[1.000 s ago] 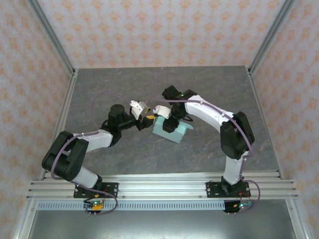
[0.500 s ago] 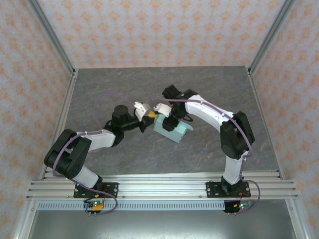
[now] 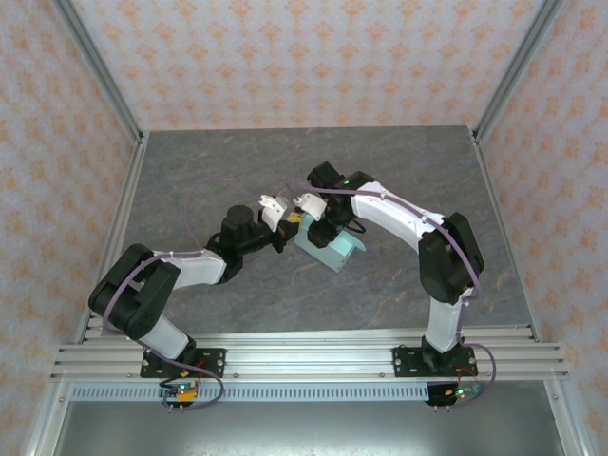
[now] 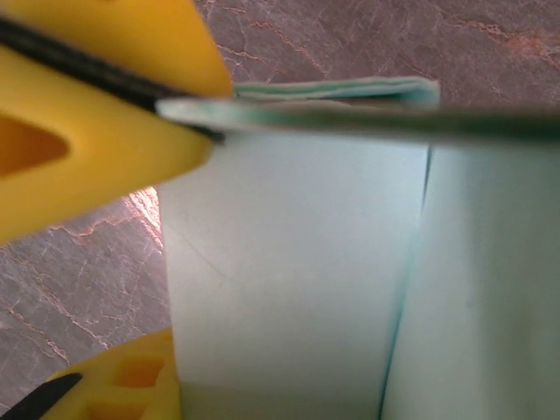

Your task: Fold the paper box

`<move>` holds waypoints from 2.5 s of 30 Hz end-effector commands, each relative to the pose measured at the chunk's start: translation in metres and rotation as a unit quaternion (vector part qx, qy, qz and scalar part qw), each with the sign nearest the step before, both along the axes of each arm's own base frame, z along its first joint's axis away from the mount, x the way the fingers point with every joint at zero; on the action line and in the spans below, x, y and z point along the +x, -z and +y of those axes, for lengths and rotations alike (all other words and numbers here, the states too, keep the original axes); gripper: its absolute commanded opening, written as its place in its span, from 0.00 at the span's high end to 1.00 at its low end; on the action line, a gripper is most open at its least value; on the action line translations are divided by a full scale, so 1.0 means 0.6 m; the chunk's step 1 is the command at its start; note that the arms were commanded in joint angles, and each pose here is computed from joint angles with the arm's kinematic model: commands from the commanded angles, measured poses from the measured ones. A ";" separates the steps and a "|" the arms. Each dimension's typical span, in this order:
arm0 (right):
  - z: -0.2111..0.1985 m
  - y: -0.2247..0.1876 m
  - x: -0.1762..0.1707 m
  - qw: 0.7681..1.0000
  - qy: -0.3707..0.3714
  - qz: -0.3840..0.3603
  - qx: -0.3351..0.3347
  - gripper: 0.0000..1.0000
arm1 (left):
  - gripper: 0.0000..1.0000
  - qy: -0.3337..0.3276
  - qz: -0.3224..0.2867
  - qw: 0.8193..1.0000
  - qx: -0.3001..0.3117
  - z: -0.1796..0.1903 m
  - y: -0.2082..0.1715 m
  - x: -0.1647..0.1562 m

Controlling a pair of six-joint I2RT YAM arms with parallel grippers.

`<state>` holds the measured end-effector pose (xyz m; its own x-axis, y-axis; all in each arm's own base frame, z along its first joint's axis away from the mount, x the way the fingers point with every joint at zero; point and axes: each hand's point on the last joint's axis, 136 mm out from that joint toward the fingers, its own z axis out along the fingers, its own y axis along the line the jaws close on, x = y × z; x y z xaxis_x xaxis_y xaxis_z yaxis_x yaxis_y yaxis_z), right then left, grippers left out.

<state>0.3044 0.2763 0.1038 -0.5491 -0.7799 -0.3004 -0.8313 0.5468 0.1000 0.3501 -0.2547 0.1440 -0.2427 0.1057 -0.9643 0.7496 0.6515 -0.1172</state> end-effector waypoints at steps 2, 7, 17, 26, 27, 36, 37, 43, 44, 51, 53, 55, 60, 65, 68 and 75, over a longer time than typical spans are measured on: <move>0.014 0.000 0.019 1.000 -0.002 -0.024 0.014 0.60 | 0.93 -0.017 0.005 1.000 0.001 0.000 0.024 0.006; 0.008 0.002 0.025 0.999 0.005 -0.032 0.006 0.60 | 0.93 -0.020 0.008 1.000 0.012 0.008 0.043 -0.003; 0.014 -0.013 0.036 0.998 0.009 -0.051 0.019 0.52 | 0.93 -0.027 0.028 0.999 0.020 0.009 0.095 -0.014; 0.023 -0.069 0.045 0.991 0.042 -0.099 0.079 0.38 | 0.94 -0.053 0.035 0.998 0.024 0.006 0.128 -0.012; 0.019 -0.079 0.046 0.989 0.053 -0.108 0.083 0.36 | 0.95 -0.057 0.037 0.997 0.027 0.008 0.131 -0.012; -0.074 -0.151 0.005 0.953 0.204 -0.182 0.132 0.29 | 0.95 -0.090 0.050 0.994 0.039 0.028 0.150 -0.013; -0.094 -0.152 -0.010 0.953 0.214 -0.180 0.119 0.30 | 0.95 -0.090 0.052 0.994 0.039 0.027 0.149 -0.012; -0.171 -0.118 -0.086 0.962 0.234 -0.136 0.037 0.34 | 0.95 -0.102 0.056 0.992 0.047 0.027 0.148 -0.007; -0.172 -0.119 -0.089 0.960 0.243 -0.133 0.046 0.34 | 0.95 -0.102 0.056 0.992 0.045 0.025 0.146 -0.005; -0.176 -0.091 -0.073 0.953 0.269 -0.135 0.029 0.48 | 0.95 -0.108 0.060 0.992 0.032 0.014 0.142 0.006; -0.173 -0.091 -0.065 0.951 0.274 -0.137 0.032 0.53 | 0.95 -0.108 0.060 0.992 0.033 0.012 0.143 0.006; -0.172 -0.095 -0.058 0.949 0.276 -0.149 0.034 0.54 | 0.95 -0.108 0.061 0.992 0.034 0.010 0.144 0.006; -0.184 -0.104 -0.046 0.947 0.268 -0.174 0.009 0.54 | 0.95 -0.111 0.063 0.991 0.037 0.009 0.148 0.007; -0.189 -0.098 -0.039 0.948 0.262 -0.181 -0.004 0.57 | 0.95 -0.113 0.066 0.991 0.037 0.008 0.149 0.009; -0.181 -0.087 -0.036 0.951 0.260 -0.169 -0.006 0.67 | 0.95 -0.115 0.068 0.990 0.038 0.008 0.153 0.010; -0.157 -0.098 -0.029 0.943 0.296 -0.148 0.041 0.77 | 0.95 -0.118 0.075 0.989 0.042 0.010 0.156 0.010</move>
<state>0.2751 0.1714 0.1424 -0.7674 -0.4126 -0.4907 -0.4256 0.9003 -0.0913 0.3712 -0.2591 0.1157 -0.2203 -0.0084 -0.9754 0.5993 0.7878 -0.1422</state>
